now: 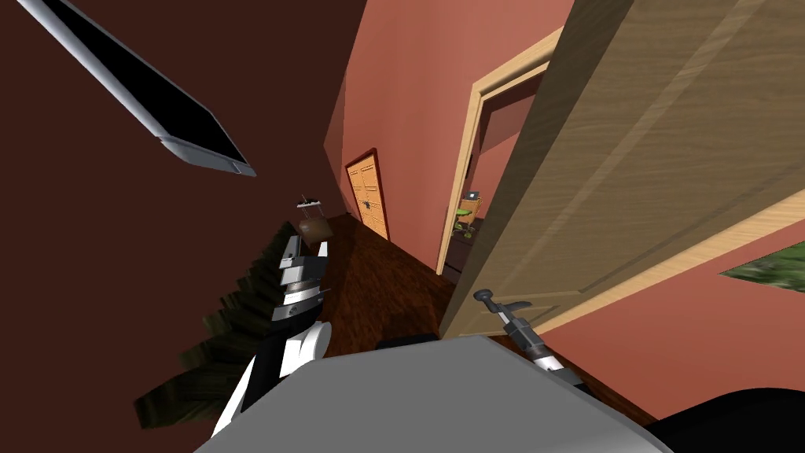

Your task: Pull the door open

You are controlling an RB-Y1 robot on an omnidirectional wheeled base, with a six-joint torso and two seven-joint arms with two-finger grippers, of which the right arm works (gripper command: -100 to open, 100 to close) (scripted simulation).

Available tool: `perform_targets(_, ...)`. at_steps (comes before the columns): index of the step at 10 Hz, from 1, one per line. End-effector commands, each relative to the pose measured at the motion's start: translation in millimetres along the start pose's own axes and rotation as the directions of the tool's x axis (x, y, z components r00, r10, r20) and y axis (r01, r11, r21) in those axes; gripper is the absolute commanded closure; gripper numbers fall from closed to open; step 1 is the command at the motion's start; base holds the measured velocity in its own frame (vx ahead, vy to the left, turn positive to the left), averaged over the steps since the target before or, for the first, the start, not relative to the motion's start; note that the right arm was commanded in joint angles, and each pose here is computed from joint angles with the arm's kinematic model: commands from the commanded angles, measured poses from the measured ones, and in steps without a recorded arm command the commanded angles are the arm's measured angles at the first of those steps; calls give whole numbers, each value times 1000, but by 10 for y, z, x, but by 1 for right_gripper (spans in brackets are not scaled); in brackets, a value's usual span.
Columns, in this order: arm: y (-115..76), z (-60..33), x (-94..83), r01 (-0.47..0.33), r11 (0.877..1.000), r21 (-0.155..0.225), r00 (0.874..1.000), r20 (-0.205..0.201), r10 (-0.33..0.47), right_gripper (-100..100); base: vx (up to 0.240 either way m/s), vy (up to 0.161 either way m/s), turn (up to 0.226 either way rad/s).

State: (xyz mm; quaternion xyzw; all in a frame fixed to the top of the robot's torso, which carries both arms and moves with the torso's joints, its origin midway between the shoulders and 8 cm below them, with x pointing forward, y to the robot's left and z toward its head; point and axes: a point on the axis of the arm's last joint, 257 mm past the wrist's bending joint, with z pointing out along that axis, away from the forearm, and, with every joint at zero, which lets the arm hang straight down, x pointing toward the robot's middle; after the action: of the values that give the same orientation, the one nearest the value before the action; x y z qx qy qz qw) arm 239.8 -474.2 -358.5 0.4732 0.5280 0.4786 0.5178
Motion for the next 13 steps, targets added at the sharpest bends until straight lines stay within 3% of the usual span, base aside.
perform_targets(1,6,-5,-3,3,1000,-2,1000,-8,-3,100,-201,-60,127)
perform_targets(13,12,35,-21,4,1000,-5,999,-45,-4,100,-185,-44,123)
